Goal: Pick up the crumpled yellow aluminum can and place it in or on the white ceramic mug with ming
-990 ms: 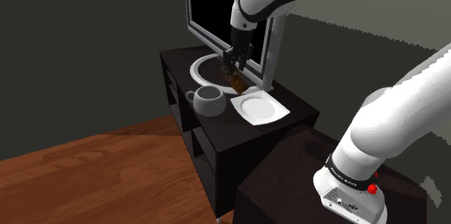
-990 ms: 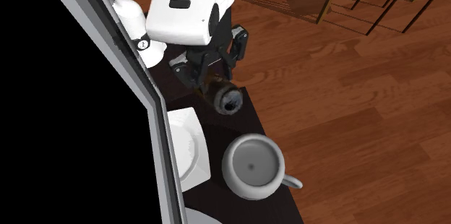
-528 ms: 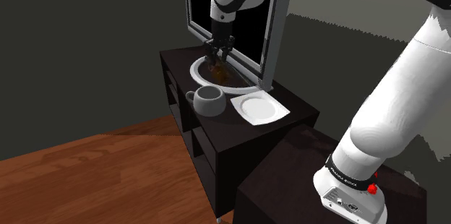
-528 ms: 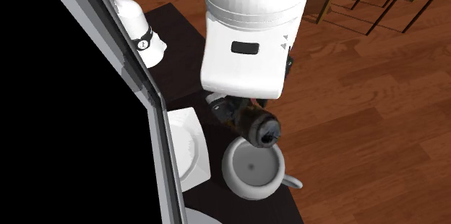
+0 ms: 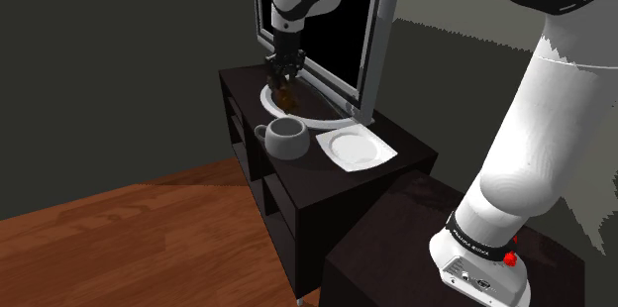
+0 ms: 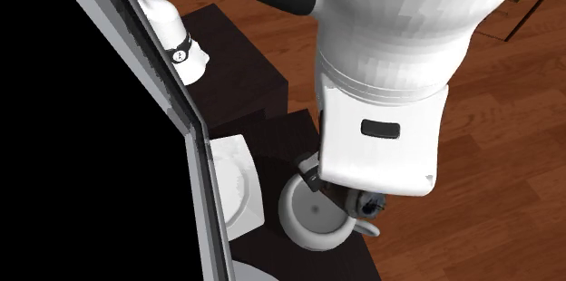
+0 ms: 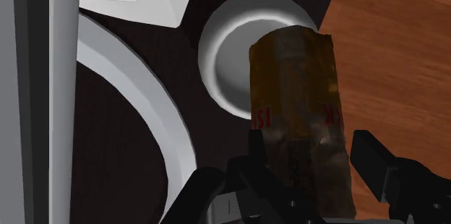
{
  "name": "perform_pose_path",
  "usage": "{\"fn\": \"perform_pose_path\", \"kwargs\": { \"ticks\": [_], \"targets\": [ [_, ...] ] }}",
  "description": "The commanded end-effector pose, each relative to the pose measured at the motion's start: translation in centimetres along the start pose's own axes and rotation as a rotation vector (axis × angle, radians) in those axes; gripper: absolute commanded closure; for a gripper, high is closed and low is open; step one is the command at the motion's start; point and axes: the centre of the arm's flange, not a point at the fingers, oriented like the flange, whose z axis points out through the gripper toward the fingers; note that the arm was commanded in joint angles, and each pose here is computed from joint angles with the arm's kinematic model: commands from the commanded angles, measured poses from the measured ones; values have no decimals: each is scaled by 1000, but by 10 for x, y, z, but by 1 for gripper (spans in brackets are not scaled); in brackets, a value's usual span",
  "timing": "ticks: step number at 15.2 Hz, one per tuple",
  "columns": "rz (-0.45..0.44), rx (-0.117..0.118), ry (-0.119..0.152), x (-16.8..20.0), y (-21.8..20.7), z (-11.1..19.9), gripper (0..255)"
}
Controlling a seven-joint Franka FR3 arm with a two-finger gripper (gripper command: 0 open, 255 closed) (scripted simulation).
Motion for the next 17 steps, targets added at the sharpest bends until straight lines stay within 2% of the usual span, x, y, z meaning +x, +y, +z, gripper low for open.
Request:
{"fn": "perform_pose_path", "kwargs": {
  "ticks": [1,13,17],
  "targets": [
    [0,0,1,-1,0,11,255],
    [0,0,1,-7,1,73,255],
    [0,0,1,-7,1,73,255]
  ]
}}
